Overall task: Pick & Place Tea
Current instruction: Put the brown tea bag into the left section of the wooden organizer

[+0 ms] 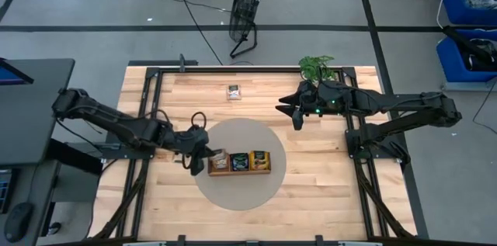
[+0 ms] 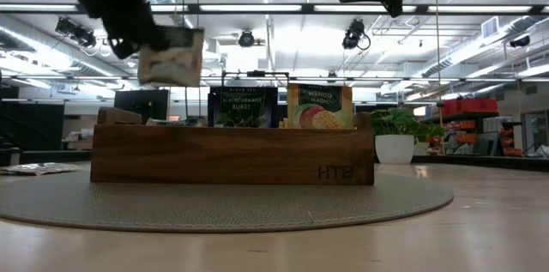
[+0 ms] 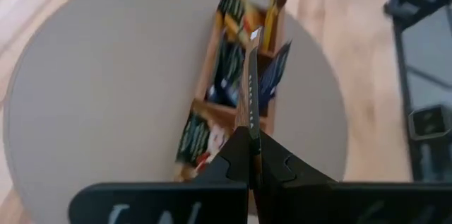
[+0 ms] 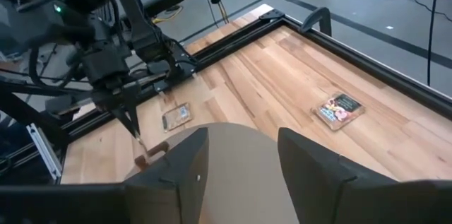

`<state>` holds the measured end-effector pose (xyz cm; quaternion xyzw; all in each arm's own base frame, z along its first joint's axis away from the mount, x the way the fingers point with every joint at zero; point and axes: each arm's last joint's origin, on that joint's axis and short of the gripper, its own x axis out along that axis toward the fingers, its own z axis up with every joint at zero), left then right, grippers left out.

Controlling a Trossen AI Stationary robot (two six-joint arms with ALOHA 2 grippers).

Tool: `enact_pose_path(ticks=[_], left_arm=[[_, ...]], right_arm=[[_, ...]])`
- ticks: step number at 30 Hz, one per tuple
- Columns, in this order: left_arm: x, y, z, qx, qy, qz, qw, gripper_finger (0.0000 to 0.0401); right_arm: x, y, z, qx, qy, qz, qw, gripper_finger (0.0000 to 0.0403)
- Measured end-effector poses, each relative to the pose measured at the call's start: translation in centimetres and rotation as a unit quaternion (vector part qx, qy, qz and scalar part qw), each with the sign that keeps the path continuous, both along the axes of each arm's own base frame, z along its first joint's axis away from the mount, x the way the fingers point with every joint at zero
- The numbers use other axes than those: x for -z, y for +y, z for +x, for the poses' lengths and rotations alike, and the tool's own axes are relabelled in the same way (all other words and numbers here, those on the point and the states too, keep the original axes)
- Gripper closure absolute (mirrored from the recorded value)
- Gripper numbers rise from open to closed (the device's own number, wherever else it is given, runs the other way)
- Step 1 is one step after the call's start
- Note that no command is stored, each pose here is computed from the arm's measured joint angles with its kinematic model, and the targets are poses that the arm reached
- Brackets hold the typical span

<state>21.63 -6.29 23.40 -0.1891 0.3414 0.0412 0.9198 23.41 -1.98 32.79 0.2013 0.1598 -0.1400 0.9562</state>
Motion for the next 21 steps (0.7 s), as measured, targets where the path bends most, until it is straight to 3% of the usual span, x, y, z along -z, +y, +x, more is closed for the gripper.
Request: enact_pose_path(ticks=[5,13,21], left_arm=[[1.5,0.0,-0.6,0.013,0.021,0.013,1.000,0.0400],[2.4,0.0,-0.5,0.027,0.002,0.019,0.999,0.0400],[4.3,-0.1,0.4,0.048,0.030,0.051,0.997,0.0400]], right_arm=[[0.0,0.0,0.0,0.001,0.002,0.003,1.000,0.0224],[0.1,0.0,0.0,0.002,0.003,0.004,1.000,0.0224],[0.1,0.0,0.0,0.006,0.006,0.004,1.000,0.0224]])
